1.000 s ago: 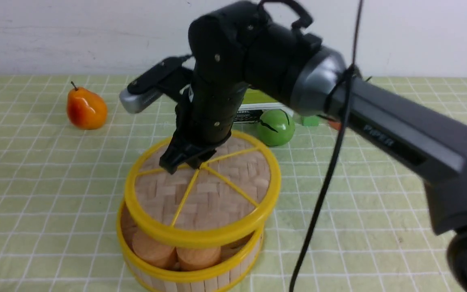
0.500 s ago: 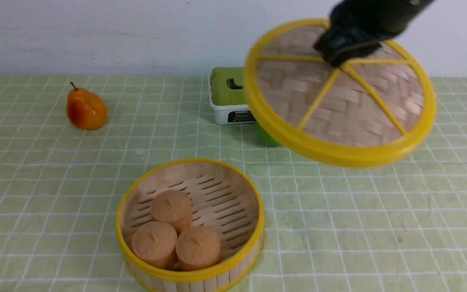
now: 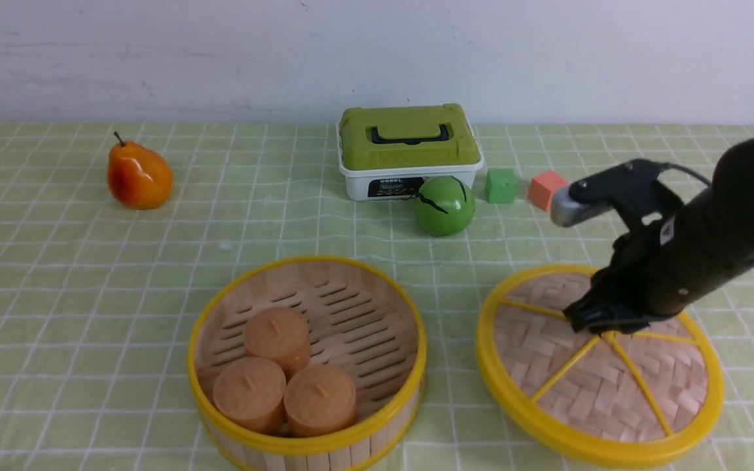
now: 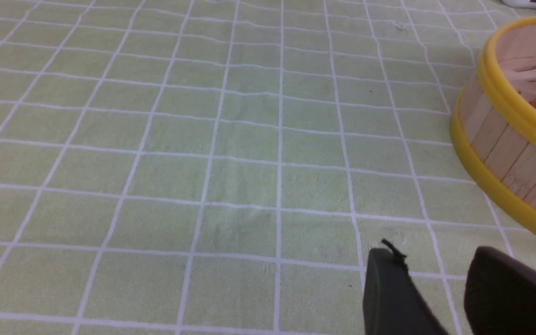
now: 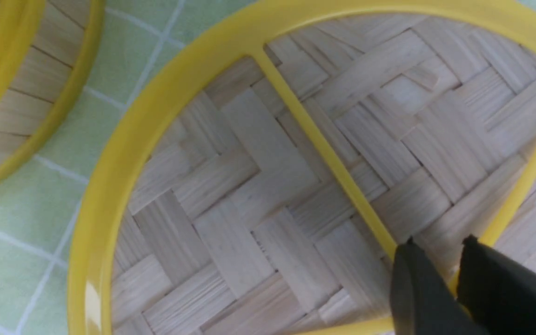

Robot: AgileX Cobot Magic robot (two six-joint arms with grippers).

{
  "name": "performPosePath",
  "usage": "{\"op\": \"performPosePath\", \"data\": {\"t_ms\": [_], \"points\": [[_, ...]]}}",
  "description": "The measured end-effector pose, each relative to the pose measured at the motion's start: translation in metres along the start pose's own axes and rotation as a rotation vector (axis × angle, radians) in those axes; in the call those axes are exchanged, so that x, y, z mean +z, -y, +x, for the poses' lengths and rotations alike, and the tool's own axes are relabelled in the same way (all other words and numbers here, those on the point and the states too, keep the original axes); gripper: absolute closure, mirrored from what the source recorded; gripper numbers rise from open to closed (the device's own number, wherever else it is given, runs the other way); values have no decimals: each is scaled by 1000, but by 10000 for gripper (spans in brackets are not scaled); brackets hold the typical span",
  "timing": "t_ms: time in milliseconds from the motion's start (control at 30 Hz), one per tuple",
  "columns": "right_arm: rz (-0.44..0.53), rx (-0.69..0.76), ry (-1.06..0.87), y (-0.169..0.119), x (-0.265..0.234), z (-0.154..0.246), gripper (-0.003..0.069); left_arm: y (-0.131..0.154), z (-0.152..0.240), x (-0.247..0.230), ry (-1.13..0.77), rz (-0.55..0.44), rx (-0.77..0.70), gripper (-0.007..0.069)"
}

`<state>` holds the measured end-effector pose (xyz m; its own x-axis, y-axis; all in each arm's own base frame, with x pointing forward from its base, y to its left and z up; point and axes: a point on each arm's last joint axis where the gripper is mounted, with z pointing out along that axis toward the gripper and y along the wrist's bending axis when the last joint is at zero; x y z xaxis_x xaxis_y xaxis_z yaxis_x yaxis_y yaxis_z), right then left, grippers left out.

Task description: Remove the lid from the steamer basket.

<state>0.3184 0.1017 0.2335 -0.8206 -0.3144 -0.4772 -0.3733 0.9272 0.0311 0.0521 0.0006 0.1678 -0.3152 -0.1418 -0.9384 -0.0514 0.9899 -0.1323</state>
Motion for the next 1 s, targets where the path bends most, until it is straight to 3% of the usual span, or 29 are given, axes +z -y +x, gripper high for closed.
{"op": "performPosePath", "data": {"t_ms": [167,267,367,400,500,567,700,800,900,933,1000], "points": [[6,8,-8,2,25,5,571,0,0,0,0,0,0,386],[7,11,-4,3,30,4,517,0,0,0,0,0,0,386],[5,12,-2,2,26,3,347,0,0,0,0,0,0,386],[4,12,-1,2,25,2,337,0,0,0,0,0,0,386],[-4,10,8,0,-3,-4,209,0,0,0,0,0,0,386],[-5,1,66,-3,-36,-6,179,0,0,0,0,0,0,386],[4,-15,235,-9,-105,-1,206,0,0,0,0,0,0,386],[11,-23,337,-12,-142,12,278,0,0,0,0,0,0,386],[17,-33,448,-18,-185,47,420,0,0,0,0,0,0,386],[18,-34,464,-18,-189,50,430,0,0,0,0,0,0,386],[21,-38,508,-21,-203,77,555,0,0,0,0,0,0,386]]}}
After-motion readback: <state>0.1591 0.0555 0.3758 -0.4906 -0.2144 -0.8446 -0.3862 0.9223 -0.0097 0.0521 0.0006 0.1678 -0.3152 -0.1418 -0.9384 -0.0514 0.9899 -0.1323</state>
